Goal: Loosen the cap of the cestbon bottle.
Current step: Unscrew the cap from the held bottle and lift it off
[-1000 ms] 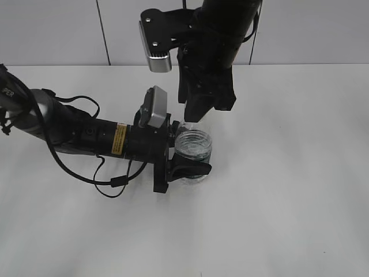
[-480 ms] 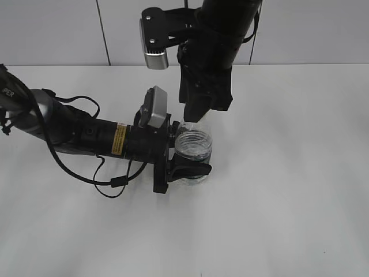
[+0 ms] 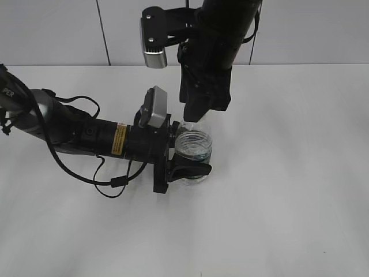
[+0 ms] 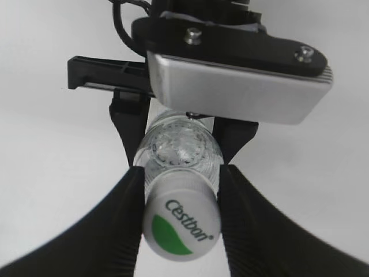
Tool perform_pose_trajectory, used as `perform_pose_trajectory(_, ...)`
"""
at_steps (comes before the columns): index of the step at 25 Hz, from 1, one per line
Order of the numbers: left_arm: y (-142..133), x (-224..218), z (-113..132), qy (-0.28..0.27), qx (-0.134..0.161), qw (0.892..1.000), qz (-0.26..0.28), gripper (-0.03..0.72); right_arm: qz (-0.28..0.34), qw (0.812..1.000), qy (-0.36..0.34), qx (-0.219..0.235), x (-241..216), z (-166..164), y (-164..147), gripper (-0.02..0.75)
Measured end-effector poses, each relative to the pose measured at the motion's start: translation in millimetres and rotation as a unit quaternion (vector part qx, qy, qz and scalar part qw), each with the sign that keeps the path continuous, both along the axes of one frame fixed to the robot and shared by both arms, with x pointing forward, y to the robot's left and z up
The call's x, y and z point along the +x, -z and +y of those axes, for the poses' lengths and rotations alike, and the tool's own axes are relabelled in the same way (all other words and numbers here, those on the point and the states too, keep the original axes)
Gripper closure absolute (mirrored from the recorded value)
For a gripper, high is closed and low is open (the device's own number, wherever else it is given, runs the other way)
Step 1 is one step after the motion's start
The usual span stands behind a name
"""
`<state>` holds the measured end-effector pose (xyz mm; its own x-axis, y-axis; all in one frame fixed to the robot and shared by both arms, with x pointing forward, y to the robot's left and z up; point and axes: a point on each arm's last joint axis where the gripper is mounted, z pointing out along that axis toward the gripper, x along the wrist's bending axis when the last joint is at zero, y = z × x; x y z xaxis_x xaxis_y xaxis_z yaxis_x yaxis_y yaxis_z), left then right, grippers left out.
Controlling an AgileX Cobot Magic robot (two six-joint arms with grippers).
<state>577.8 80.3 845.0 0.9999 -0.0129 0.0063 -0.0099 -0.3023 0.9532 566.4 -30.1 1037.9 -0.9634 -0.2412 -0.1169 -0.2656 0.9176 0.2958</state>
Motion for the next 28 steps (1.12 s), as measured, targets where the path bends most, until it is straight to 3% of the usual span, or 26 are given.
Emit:
perform_pose_trajectory(10,0.0,0.0,0.0,-0.001,0.000,1.000,0.004,0.287,0.002,1.000,0.011,-0.002,0.3,-0.4,0.1,0.398)
perform_pose_trajectory(28,0.0,0.0,0.0,-0.002,0.000,1.000,0.005,0.287,0.016,0.994,0.106,0.002,3.6,-0.6,-7.8,0.346)
